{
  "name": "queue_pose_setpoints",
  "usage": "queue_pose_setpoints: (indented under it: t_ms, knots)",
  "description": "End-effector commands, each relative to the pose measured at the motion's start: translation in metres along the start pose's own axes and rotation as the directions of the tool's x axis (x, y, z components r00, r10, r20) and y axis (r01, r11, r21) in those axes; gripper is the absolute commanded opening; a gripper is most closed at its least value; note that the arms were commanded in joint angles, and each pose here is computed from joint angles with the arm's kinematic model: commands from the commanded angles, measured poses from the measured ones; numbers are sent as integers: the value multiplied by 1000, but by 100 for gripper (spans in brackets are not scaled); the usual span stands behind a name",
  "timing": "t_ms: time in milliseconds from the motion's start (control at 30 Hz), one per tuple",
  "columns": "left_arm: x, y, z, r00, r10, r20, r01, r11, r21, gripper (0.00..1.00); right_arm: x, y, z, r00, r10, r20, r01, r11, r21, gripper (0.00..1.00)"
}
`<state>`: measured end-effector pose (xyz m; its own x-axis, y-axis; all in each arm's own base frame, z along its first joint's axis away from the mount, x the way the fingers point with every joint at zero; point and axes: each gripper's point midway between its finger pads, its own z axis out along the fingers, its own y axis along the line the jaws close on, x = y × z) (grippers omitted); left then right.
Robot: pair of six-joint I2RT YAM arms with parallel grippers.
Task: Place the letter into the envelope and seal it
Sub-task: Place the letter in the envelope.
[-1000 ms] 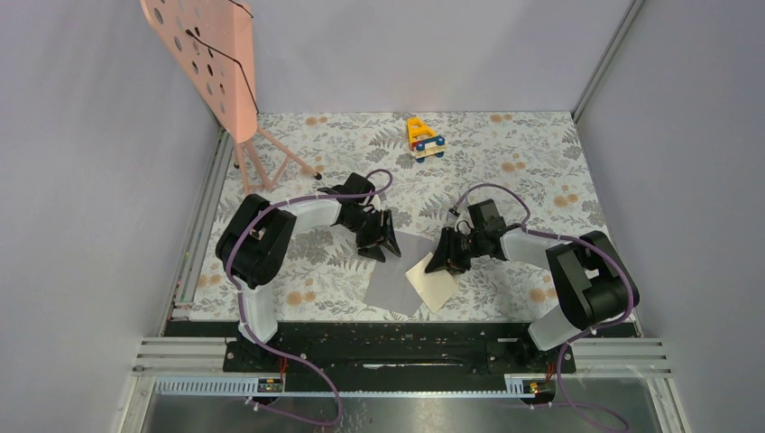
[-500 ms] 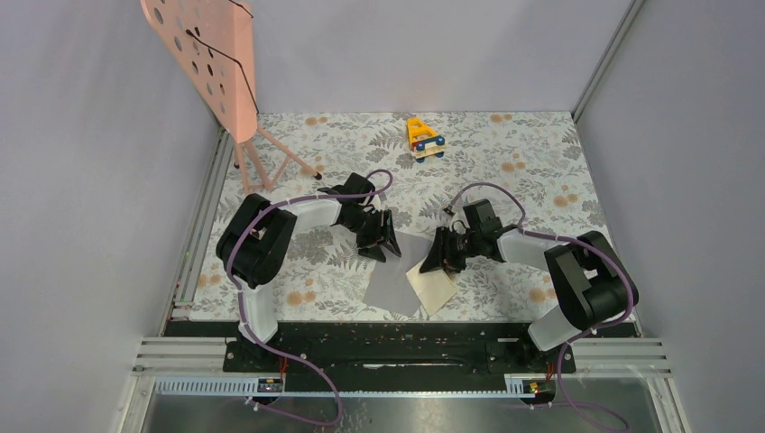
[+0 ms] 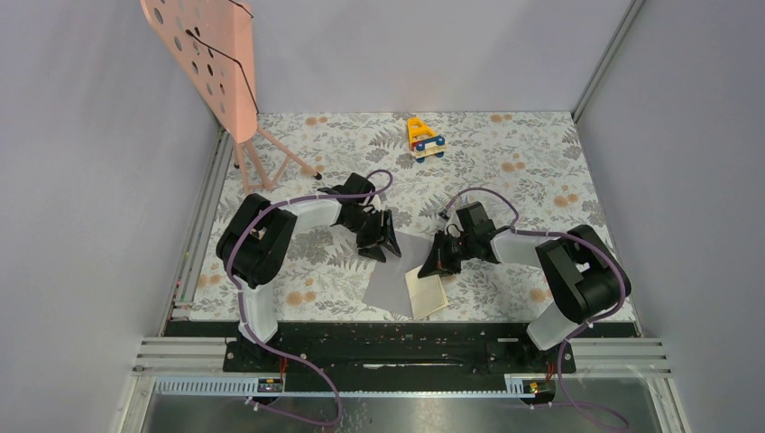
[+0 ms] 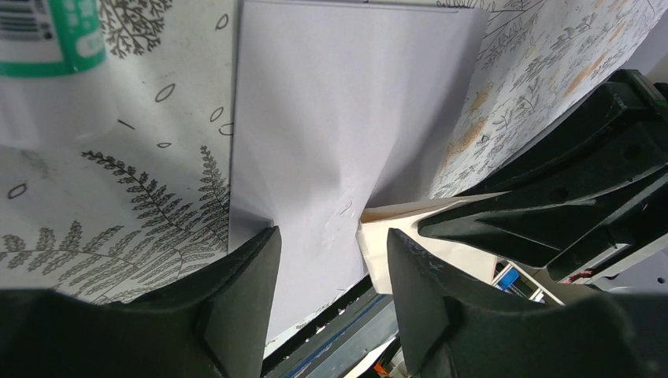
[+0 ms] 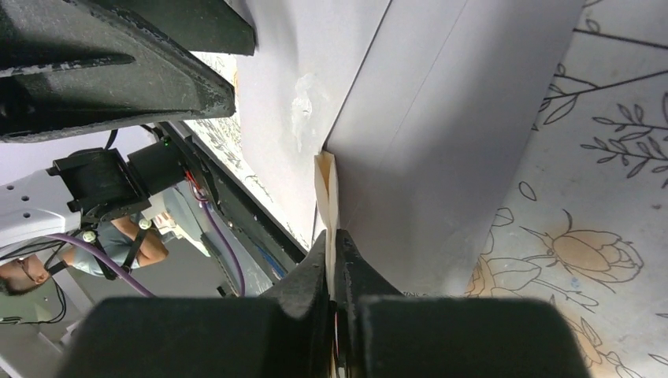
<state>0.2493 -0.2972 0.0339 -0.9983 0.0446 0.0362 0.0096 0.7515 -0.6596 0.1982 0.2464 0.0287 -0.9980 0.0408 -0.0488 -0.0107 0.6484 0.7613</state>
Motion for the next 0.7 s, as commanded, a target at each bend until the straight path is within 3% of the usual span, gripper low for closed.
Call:
queue_pose_setpoints:
  t_ms: [0, 300, 667]
  knots:
    - [-2, -5, 1, 1000, 19, 3, -19, 1000, 18, 54, -8, 5, 5, 1000, -1, 29, 1, 1000, 7, 0]
    - [-2, -8, -9, 999, 29, 39, -30, 999, 15, 54, -11, -13, 4, 995, 69, 73, -77, 990, 116, 0]
    - [-18, 1, -46, 980, -20, 200, 14, 999, 33, 54, -9, -25, 0, 990, 116, 82, -130, 972, 195, 0]
